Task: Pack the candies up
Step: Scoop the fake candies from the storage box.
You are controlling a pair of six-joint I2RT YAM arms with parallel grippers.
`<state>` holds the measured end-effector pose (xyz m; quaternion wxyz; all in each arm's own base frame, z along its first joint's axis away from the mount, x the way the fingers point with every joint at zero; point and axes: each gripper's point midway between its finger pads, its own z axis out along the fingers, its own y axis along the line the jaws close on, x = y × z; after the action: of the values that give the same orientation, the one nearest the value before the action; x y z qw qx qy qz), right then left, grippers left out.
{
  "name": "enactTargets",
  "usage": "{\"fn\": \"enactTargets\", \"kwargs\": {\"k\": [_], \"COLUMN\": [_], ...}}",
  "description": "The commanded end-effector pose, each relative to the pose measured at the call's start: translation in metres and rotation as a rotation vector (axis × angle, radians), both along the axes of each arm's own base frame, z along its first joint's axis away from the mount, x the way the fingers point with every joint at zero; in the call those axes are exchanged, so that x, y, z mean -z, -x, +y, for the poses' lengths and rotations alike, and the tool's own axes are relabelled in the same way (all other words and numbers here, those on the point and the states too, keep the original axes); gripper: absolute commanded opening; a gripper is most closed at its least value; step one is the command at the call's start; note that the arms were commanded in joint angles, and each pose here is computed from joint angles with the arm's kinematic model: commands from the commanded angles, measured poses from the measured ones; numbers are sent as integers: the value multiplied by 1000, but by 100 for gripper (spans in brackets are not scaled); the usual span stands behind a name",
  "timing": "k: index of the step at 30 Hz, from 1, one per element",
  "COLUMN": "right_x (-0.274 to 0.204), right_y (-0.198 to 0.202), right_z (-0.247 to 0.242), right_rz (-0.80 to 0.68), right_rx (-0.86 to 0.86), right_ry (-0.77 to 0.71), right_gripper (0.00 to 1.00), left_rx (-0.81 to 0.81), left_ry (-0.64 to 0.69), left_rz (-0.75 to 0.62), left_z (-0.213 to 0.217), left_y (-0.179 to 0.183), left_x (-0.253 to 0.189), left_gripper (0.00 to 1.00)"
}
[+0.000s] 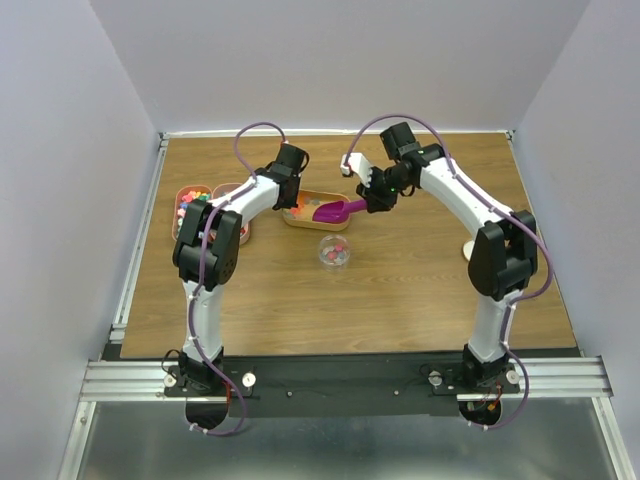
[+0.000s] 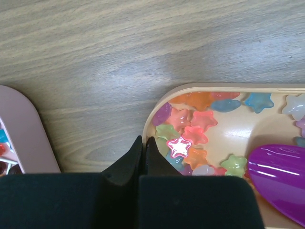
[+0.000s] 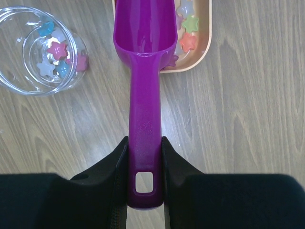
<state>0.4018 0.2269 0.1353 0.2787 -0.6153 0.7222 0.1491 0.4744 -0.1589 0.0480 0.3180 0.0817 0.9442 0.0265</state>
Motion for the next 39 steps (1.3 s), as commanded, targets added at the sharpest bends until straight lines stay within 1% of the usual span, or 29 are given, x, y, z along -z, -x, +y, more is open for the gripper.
{"fn": "enactTargets", "kwargs": {"k": [1, 7, 23, 39], "right_x": [8, 6, 25, 23], "right_y": [0, -4, -3, -7], "right_z": [-5, 2, 14, 29], "right_rz": [54, 87, 143, 136], "right_rx": [7, -8, -15, -26], "right_ry": [46, 31, 32, -13], "right_gripper": [1, 1, 1, 1], "left_rx": [44, 54, 66, 78], "left_ry": [-27, 2, 61, 126], "left_rz": [22, 17, 24, 21], "left_z": [-7, -16, -35, -51], "left_y": [4, 6, 11, 14], "left_x": [9, 4, -3, -14], "left_gripper": [0, 0, 0, 0]}}
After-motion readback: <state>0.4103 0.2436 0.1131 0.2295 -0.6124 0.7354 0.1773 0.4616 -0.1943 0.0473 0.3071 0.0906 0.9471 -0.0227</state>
